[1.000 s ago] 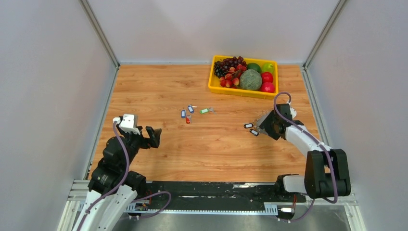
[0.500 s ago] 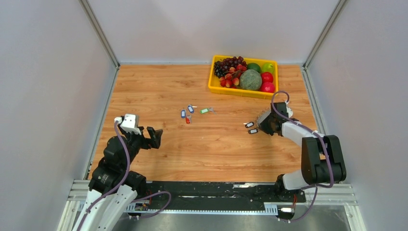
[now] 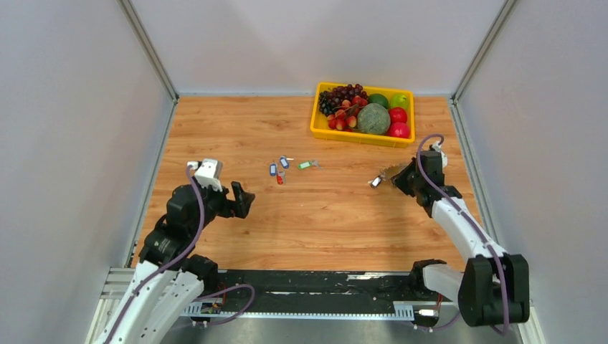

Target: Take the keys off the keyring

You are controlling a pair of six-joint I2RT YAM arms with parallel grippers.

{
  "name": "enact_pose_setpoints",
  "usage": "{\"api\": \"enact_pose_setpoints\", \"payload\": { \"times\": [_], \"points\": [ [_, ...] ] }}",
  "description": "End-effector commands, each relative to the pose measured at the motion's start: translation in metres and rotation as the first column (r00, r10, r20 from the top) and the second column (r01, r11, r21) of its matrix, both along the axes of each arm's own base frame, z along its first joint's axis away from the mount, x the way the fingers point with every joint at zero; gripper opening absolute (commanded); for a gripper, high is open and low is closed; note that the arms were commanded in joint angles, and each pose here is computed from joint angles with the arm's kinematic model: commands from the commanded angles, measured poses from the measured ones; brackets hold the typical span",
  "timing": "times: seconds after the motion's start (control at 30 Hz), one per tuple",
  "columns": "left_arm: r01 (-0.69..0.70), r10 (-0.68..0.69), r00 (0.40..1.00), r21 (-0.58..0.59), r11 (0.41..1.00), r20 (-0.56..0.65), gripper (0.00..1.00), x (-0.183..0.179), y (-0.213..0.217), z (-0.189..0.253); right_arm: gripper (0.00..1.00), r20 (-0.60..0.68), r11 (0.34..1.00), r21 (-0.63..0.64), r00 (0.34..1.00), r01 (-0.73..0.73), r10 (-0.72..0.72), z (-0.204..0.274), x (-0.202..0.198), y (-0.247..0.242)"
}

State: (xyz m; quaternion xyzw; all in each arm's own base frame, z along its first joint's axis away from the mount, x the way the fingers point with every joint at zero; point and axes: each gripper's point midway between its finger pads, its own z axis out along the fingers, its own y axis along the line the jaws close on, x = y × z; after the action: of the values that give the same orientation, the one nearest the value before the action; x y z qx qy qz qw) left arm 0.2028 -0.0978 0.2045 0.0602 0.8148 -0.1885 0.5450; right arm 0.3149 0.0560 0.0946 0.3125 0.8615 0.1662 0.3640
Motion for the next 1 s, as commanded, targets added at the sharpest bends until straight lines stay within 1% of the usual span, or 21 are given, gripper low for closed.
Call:
{"api": "enact_pose_setpoints", "payload": {
  "times": [0.0,0.07,0.17,0.3,0.37,0.47,0.53,0.57,0.67,0.7,0.8,0.9,0.97],
  "points": [
    [0.095,-0.105,0.992,-0.141,0.986,-0.070,1.00,0.005,-0.035,0.029,0.00,0.164,0.993,-0.037,0.979,-0.116,0.120,0.056,0.002,0.010],
    [0.109,-0.124,0.990,-0.183,0.977,-0.072,1.00,0.008,-0.044,0.034,0.00,0.218,0.987,-0.047,0.963,-0.153,0.159,0.075,-0.001,0.014],
    [0.149,-0.160,0.987,-0.272,0.951,-0.020,1.00,0.011,-0.062,0.045,0.00,0.285,0.976,-0.048,0.934,-0.213,0.218,0.102,-0.006,0.023],
    [0.264,-0.257,0.964,-0.360,0.895,0.067,1.00,0.005,-0.092,0.056,0.00,0.346,0.960,-0.031,0.898,-0.278,0.271,0.133,-0.014,0.034],
    [0.316,-0.299,0.949,-0.374,0.872,0.104,0.99,0.002,-0.106,0.059,0.00,0.376,0.950,-0.019,0.878,-0.311,0.295,0.148,-0.020,0.041],
    [0.386,-0.362,0.922,-0.360,0.849,0.135,0.98,-0.004,-0.125,0.057,0.00,0.427,0.932,0.010,0.844,-0.363,0.324,0.171,-0.030,0.051],
    [0.428,-0.387,0.904,-0.341,0.837,0.184,0.95,-0.008,-0.135,0.062,0.00,0.458,0.924,0.033,0.827,-0.381,0.325,0.186,-0.036,0.056],
    [0.428,-0.383,0.903,-0.323,0.844,0.195,0.94,-0.007,-0.136,0.061,0.00,0.476,0.922,0.044,0.819,-0.385,0.320,0.194,-0.039,0.057],
    [0.477,-0.409,0.873,-0.295,0.828,0.265,0.91,-0.014,-0.148,0.068,0.00,0.527,0.916,0.076,0.796,-0.394,0.299,0.218,-0.049,0.060],
    [0.476,-0.404,0.871,-0.273,0.836,0.279,0.90,-0.013,-0.148,0.065,0.00,0.543,0.914,0.084,0.787,-0.397,0.292,0.226,-0.053,0.061],
    [0.509,-0.415,0.840,-0.239,0.827,0.350,0.87,-0.018,-0.154,0.073,0.00,0.589,0.905,0.092,0.756,-0.415,0.287,0.247,-0.063,0.064],
    [0.528,-0.430,0.823,-0.223,0.819,0.371,0.84,-0.020,-0.161,0.070,0.00,0.612,0.904,0.101,0.742,-0.416,0.274,0.262,-0.071,0.064],
    [0.561,-0.457,0.801,-0.217,0.799,0.386,0.83,-0.025,-0.171,0.072,0.00,0.624,0.902,0.111,0.736,-0.416,0.263,0.268,-0.075,0.064]
  ]
}}
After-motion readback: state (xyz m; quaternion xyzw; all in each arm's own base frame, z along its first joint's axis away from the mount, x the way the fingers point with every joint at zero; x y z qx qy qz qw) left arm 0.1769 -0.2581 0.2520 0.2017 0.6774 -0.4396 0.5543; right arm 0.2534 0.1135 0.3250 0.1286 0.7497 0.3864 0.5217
